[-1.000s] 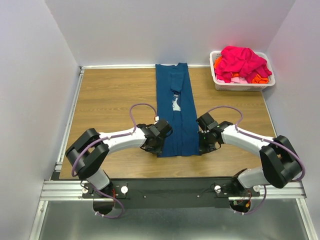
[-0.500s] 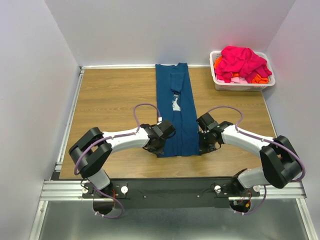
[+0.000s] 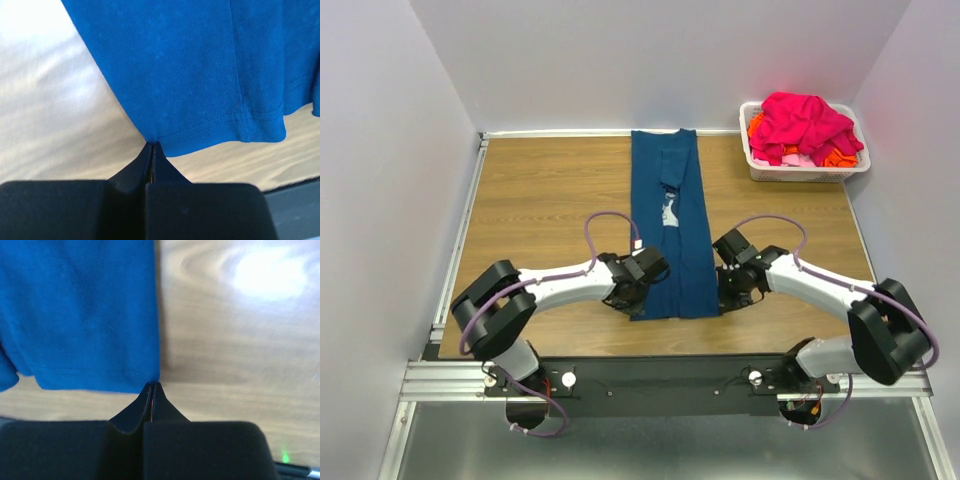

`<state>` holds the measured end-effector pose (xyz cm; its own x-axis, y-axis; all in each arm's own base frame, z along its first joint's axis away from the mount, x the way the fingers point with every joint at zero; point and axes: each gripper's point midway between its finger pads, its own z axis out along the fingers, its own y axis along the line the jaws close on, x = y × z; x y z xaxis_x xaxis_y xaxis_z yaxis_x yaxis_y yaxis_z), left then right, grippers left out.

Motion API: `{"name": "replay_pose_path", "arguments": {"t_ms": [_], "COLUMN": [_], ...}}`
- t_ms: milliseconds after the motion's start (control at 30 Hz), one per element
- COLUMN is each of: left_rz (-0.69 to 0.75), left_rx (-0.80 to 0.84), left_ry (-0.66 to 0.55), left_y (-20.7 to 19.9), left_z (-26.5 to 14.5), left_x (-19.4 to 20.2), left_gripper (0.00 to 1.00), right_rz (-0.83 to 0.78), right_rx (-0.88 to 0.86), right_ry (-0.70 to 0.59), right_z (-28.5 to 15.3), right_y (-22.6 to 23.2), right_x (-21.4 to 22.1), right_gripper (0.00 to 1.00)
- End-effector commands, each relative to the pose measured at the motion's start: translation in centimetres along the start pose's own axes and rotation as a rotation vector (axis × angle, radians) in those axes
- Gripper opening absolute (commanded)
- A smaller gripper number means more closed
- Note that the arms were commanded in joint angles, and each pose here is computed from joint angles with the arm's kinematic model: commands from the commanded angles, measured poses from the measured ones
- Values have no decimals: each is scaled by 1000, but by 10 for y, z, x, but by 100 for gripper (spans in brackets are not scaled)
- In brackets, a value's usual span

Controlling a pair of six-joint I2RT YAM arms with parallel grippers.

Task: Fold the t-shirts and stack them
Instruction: Fold the tshirt

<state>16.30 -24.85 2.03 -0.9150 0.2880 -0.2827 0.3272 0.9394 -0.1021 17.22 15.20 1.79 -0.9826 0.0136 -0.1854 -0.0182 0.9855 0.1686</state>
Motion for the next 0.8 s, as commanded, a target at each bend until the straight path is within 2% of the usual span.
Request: {"name": "replay_pose_path", "arguments": {"t_ms": [0, 100, 233, 300, 400, 433, 467, 500, 533, 567, 633, 667, 700, 767], "left_rz": [-7, 26, 22, -4, -25, -32, -2, -40, -54, -18, -54, -64, -35, -68], "left_rx": [-39, 18, 175, 240, 247, 246, 255, 236, 213, 206, 176, 160, 135, 95], "left_ry": [77, 96, 126, 103, 3, -30, -67, -97, -145, -172, -236, -270, -299, -344], "left_y": [14, -1, -32, -42, -39, -37, -36, -26, -19, -13, 3, 10, 15, 36], "left_z": [-14, -32, -64, -79, -85, -86, -86, -82, -79, -77, -75, -76, -75, -76], "left_x": [42, 65, 96, 95, 68, 54, 40, 21, 5, -7, -44, -59, -77, -108], "left_gripper": [0, 0, 0, 0, 0, 0, 0, 0, 0, 0, 0, 0, 0, 0], "right_rz": [25, 13, -8, 7, -5, -13, -34, -50, -63, -93, -139, -135, -104, -115], "right_rx": [-22, -21, -76, -114, -86, -16, -27, 33, 89, 102, 175, 151, 156, 121], "right_ry": [67, 104, 176, 149, 25, -43, -103, -111, -184, -228, -267, -319, -340, -354], "right_z": [-15, -24, -37, -52, -65, -62, -74, -67, -69, -76, -71, -77, -77, -70], "right_y": [5, 12, 25, 29, 31, 25, 37, 37, 34, 42, 39, 51, 45, 48], "right_x": [34, 64, 108, 105, 78, 60, 40, 30, 9, -10, -41, -64, -84, -113], "right_gripper": [1, 1, 1, 1, 1, 1, 1, 1, 1, 1, 1, 1, 1, 1]}}
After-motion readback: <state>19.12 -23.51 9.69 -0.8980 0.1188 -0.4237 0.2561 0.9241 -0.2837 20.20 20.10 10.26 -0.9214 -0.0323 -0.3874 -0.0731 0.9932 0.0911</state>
